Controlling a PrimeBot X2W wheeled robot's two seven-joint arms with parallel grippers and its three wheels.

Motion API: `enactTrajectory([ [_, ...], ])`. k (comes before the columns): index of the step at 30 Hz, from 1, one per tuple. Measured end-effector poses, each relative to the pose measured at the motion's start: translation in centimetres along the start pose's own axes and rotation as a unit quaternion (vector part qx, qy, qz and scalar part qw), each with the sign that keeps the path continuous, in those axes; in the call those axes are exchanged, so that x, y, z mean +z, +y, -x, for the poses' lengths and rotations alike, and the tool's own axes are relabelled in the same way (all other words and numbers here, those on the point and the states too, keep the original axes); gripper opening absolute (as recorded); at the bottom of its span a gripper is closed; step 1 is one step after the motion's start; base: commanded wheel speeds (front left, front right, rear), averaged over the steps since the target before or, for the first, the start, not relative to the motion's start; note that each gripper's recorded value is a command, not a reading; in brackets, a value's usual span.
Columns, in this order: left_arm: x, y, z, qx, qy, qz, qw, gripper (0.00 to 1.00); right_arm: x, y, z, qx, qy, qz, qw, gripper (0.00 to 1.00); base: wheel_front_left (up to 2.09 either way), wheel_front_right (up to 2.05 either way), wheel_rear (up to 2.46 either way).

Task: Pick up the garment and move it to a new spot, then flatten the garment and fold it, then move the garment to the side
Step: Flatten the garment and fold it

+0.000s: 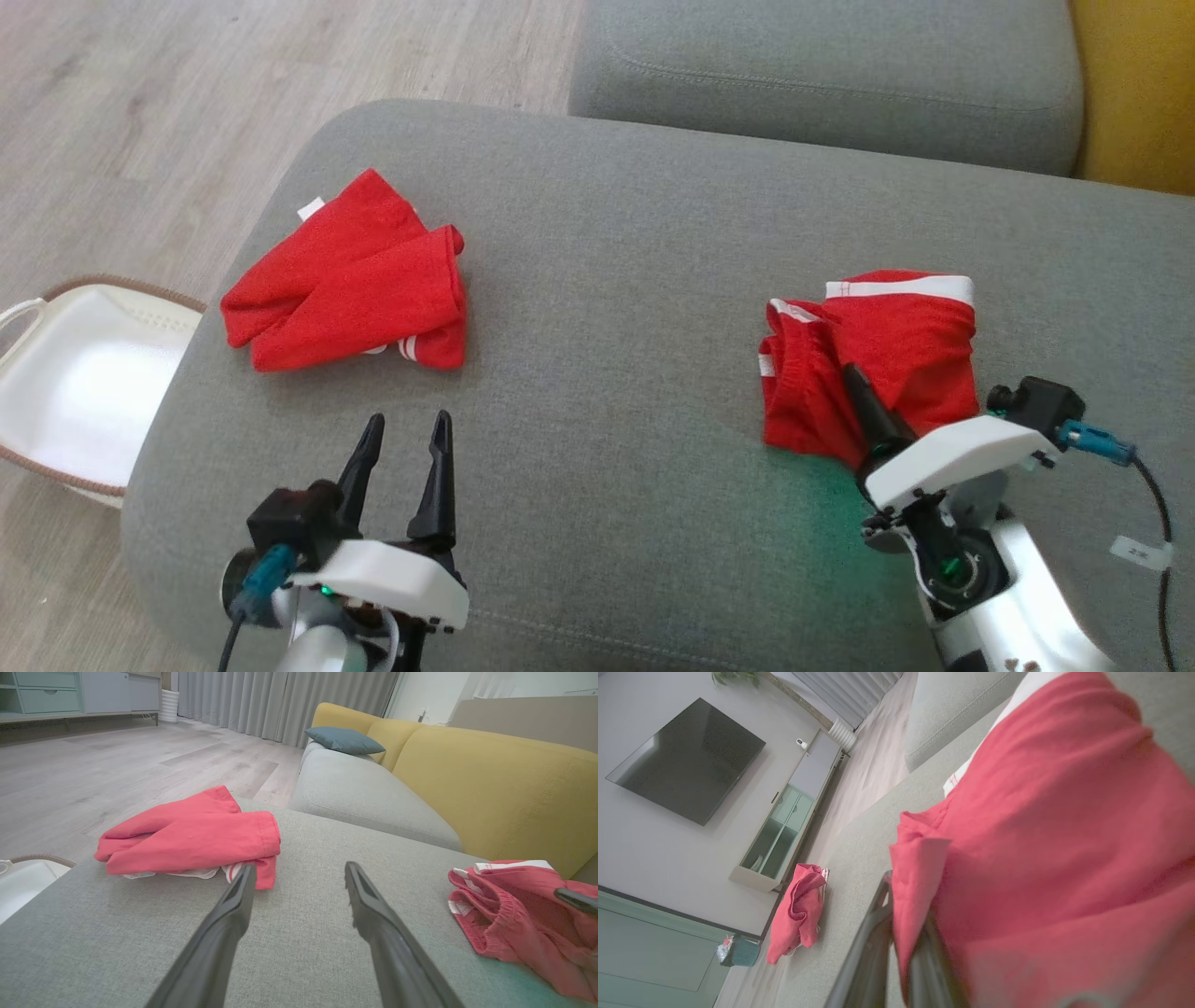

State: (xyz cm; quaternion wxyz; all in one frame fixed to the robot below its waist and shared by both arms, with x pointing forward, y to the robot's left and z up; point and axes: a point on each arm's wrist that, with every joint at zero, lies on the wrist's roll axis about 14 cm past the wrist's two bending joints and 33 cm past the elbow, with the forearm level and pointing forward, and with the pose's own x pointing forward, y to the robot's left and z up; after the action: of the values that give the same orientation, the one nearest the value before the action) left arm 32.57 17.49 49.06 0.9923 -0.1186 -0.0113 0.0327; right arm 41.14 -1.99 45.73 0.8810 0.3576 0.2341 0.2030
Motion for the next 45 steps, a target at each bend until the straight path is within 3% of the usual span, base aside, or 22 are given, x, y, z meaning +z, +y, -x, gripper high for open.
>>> enactTrajectory([
  [7,-0.3,0.5,0.1,0.009,0.006,-0.001,1.000,1.00,-1.8,1.2,-0.8,0.017,0.023,0.024,0.999,0.00,0.00,0.00,0.00],
  [8,-0.4,0.6,0.1,0.010,0.007,-0.001,1.000,1.00,-2.1,1.0,-0.9,0.014,0.028,0.034,0.999,0.09,0.00,0.00,0.00],
  [9,-0.5,0.6,0.1,0.011,0.008,-0.001,1.000,1.00,-2.3,0.7,-1.0,0.010,0.029,0.045,0.999,0.78,0.00,0.00,0.00],
  [10,-0.6,0.6,0.1,0.011,0.010,-0.001,1.000,1.00,-2.5,0.4,-1.1,0.005,0.032,0.056,0.998,1.00,0.00,0.00,0.00],
  [17,-1.2,0.8,-0.2,0.016,0.021,0.006,1.000,1.00,-4.0,-1.1,-2.2,-0.017,0.070,0.102,0.992,1.00,0.00,0.00,0.00],
  [32,-1.9,0.9,-1.1,0.025,0.034,0.011,0.999,1.00,-6.3,-3.4,-3.9,-0.043,0.133,0.141,0.980,1.00,0.00,0.00,0.00],
  [38,-1.3,0.1,-1.5,0.011,0.024,0.012,1.000,1.00,-5.1,-2.7,-3.4,-0.036,0.106,0.148,0.983,1.00,0.00,0.00,0.00],
  [45,0.1,-1.1,-2.0,-0.012,0.002,0.009,1.000,1.00,0.1,-0.8,-2.0,-0.014,0.014,0.193,0.981,1.00,0.00,0.00,0.00],
])
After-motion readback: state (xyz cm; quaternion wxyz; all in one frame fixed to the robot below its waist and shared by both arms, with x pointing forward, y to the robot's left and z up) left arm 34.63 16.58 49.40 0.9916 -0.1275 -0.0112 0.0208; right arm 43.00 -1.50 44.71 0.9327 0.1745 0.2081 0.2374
